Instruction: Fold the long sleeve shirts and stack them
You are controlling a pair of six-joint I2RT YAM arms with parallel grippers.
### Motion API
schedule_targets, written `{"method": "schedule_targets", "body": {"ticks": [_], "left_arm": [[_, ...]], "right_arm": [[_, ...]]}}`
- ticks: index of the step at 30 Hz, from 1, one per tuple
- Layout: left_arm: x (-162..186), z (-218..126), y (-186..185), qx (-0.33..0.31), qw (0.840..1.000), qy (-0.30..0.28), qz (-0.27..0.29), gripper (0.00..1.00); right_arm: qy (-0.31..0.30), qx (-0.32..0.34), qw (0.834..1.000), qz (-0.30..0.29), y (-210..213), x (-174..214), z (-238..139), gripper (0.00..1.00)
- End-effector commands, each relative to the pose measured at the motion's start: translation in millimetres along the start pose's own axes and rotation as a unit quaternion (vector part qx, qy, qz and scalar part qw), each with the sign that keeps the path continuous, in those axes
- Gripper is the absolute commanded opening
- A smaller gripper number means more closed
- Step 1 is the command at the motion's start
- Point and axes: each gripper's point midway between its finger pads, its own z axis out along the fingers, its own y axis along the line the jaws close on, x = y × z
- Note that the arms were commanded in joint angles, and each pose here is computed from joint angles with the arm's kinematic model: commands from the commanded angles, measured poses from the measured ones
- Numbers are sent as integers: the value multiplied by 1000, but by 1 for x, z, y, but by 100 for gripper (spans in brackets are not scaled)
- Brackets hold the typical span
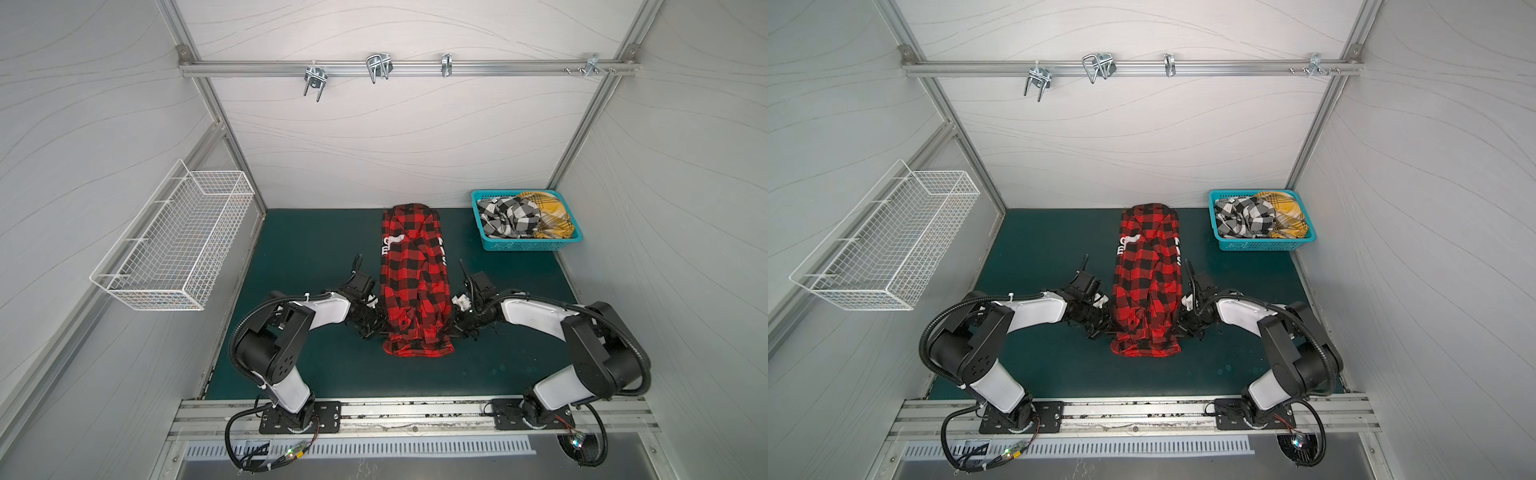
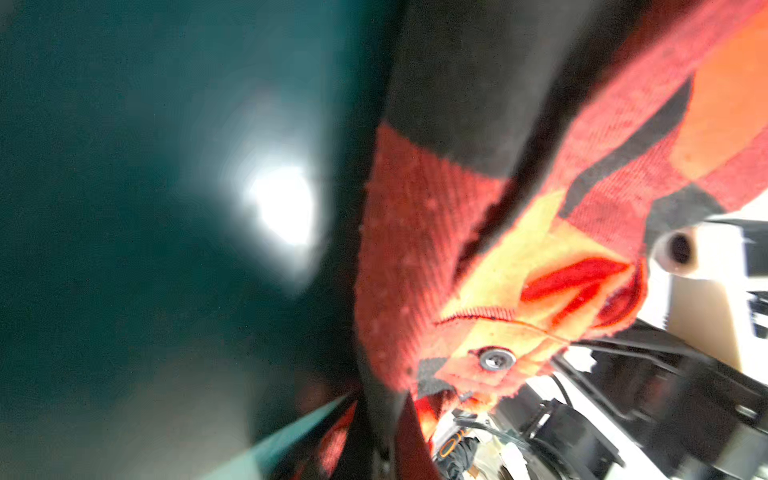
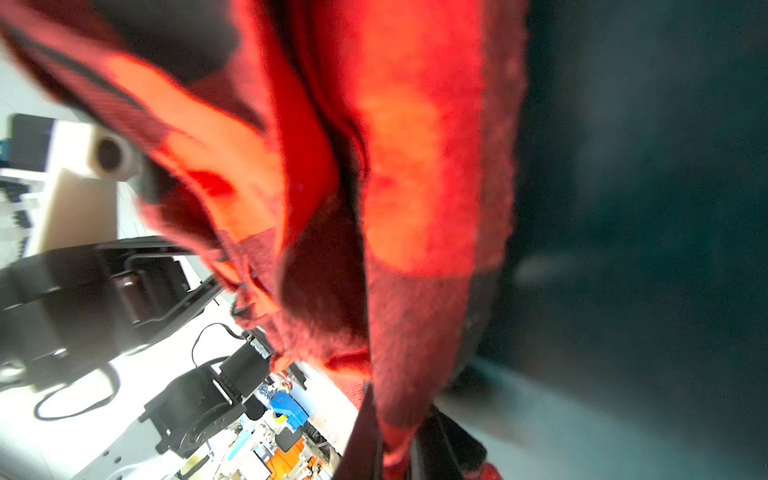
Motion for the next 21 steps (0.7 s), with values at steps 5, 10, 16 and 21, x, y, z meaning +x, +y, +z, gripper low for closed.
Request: {"method": "schedule_targets", "body": {"ticks": [5,10,16,21], "left_arm": [[35,-8,40,-58,998,15,-25,0],[48,-4,46,-66,997,24,-18,1],[75,-12,65,-99,994,31,-26,39],[96,-28,79,-106,994,24,-31,52]], "right_arm": [[6,13,1000,7,2,33,-12,5],[11,16,1000,20,-9,42,-6,7],[25,38,998,31,-23,43,10,6],[30,48,998,33,-25,44,18,6]]}}
